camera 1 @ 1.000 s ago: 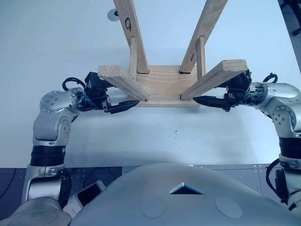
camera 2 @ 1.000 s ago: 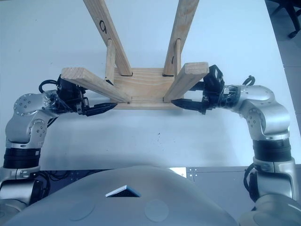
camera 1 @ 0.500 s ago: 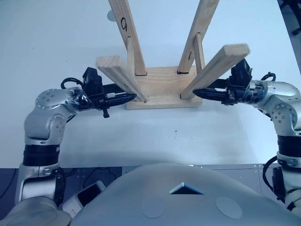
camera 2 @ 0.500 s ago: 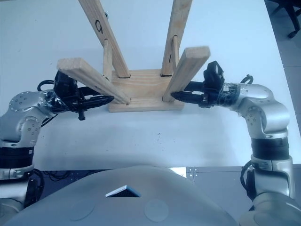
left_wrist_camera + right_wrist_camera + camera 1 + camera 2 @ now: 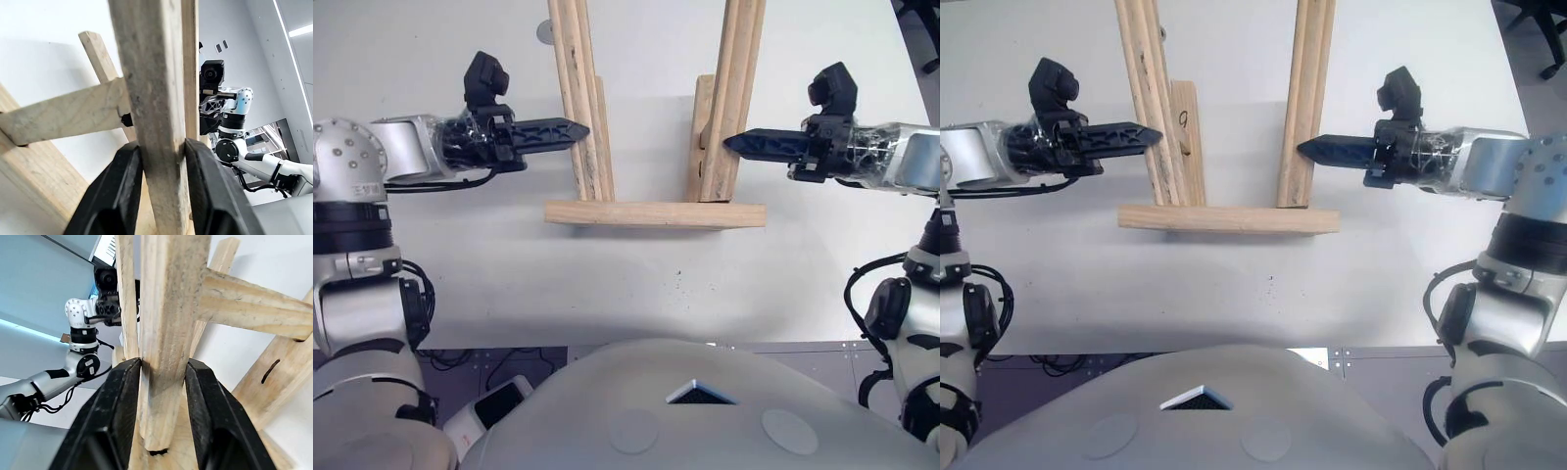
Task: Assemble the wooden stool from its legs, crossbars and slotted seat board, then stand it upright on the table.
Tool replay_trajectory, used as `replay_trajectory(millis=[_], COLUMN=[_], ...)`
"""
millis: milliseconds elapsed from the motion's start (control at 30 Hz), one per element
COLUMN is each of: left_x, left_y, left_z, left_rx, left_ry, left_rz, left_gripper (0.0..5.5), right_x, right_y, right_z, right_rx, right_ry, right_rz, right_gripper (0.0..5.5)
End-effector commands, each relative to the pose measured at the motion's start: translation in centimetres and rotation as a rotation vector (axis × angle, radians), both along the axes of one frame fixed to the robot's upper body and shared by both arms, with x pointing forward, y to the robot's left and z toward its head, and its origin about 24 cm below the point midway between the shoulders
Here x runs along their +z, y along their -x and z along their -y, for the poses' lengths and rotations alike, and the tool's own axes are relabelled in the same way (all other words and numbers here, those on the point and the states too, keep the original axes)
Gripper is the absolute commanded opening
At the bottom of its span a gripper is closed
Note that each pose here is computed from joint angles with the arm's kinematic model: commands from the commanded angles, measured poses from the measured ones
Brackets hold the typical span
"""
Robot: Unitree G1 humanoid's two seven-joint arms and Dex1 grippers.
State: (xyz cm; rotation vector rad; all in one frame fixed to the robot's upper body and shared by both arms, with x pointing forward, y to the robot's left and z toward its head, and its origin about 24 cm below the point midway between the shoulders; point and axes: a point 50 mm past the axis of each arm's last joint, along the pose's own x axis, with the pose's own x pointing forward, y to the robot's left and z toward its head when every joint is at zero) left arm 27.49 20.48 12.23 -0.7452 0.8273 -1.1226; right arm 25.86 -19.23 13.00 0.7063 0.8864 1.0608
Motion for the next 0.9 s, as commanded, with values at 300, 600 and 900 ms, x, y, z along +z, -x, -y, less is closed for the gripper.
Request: replay_trajectory(millis=[300,600,900], left_x=[-2.0,0.2,-5.5], left_y=[-0.9,0.5,9.9], left_z=[-1.4,-5.3,-5.2], left_rx=[0.032,0.123,-0.125], left_ry=[0.008,0.234,-0.361], left_rz=[-0.049,0.042,0.580], left_gripper=[2.33,3.80,4.87], right_x=[-0.9,0.3,-4.0], right_y=[-1.8,0.2,7.3], right_z=[0.5,4.5,5.6], right_rx=[-0.007,-0.089,0.167], right_ry=[0.089,-0.150,0.189], right_rz=[-0.150,-0.039,0.401], right_gripper=[2.92,4.58,5.40])
